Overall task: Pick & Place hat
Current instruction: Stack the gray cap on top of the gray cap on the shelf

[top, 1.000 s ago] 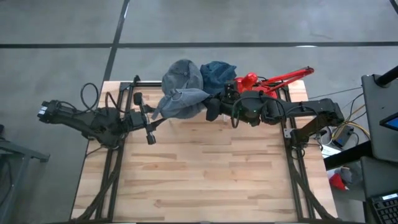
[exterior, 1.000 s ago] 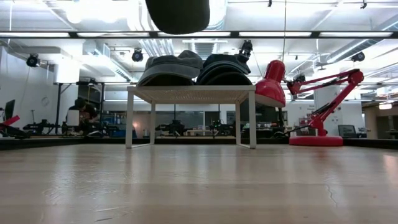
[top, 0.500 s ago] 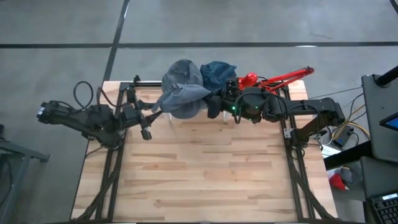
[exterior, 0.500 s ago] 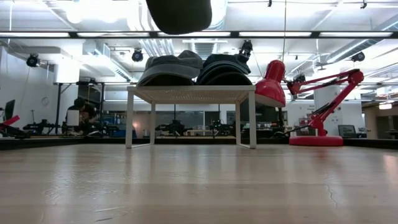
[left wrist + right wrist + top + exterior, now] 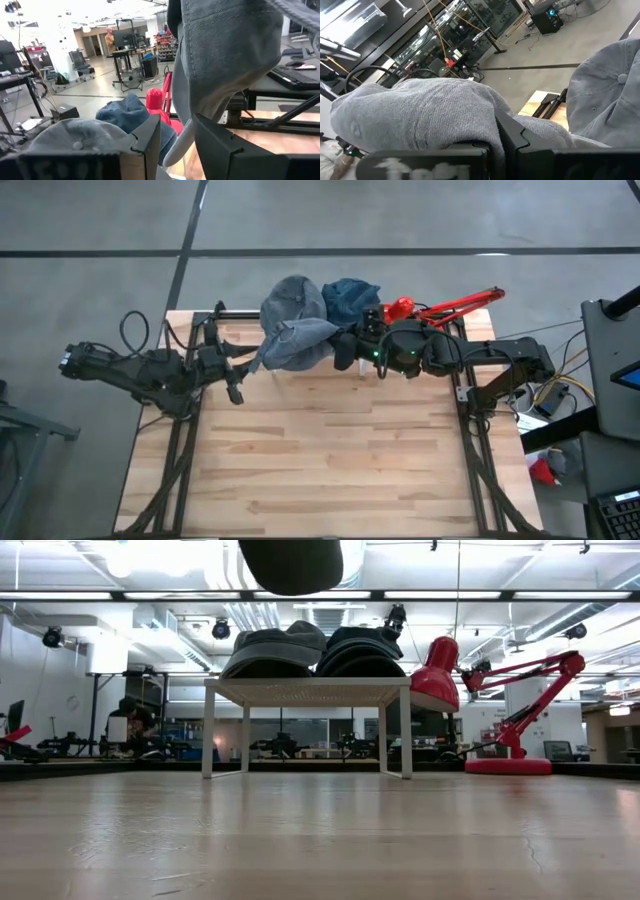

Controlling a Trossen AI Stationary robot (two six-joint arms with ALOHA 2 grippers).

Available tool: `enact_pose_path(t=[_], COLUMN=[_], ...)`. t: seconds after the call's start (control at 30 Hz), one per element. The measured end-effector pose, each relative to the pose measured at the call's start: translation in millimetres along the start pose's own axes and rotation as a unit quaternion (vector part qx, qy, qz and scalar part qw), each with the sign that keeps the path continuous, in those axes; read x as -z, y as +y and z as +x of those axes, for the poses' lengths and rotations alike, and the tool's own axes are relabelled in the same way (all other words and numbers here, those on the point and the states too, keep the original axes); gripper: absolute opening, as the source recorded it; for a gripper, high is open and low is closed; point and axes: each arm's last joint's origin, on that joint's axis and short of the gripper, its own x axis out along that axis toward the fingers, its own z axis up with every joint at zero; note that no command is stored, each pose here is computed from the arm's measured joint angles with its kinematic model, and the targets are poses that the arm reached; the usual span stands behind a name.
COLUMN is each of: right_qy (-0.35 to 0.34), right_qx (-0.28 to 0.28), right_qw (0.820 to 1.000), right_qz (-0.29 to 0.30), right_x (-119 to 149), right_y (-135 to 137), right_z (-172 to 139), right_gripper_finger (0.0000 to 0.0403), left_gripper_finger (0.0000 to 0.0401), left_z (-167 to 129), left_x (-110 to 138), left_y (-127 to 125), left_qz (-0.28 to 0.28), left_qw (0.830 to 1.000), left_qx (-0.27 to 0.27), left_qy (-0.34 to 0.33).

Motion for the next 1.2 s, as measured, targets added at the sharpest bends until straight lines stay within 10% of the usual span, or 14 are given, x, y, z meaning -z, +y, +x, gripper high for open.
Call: enact_pose_path(t=[0.5, 1.2], right_qy=[-0.002, 0.031], right_qx=[0.005, -0.03], right_qw=[1.0, 0.998], right_qz=[0.003, 0.039], right_x=[3, 16], right_y=[-3, -10], right_z=[7, 34], right_gripper_finger=[0.0008, 0.0008], left_gripper_finger=[0.026, 0.0247], left_z=[6, 11], left_x=[2, 0], left_y=[-6, -9], left_qz=[-0.016, -0.024], left_qw=[1.0, 0.999], left_qx=[0.025, 0.024], left_qy=[0.0, -0.015])
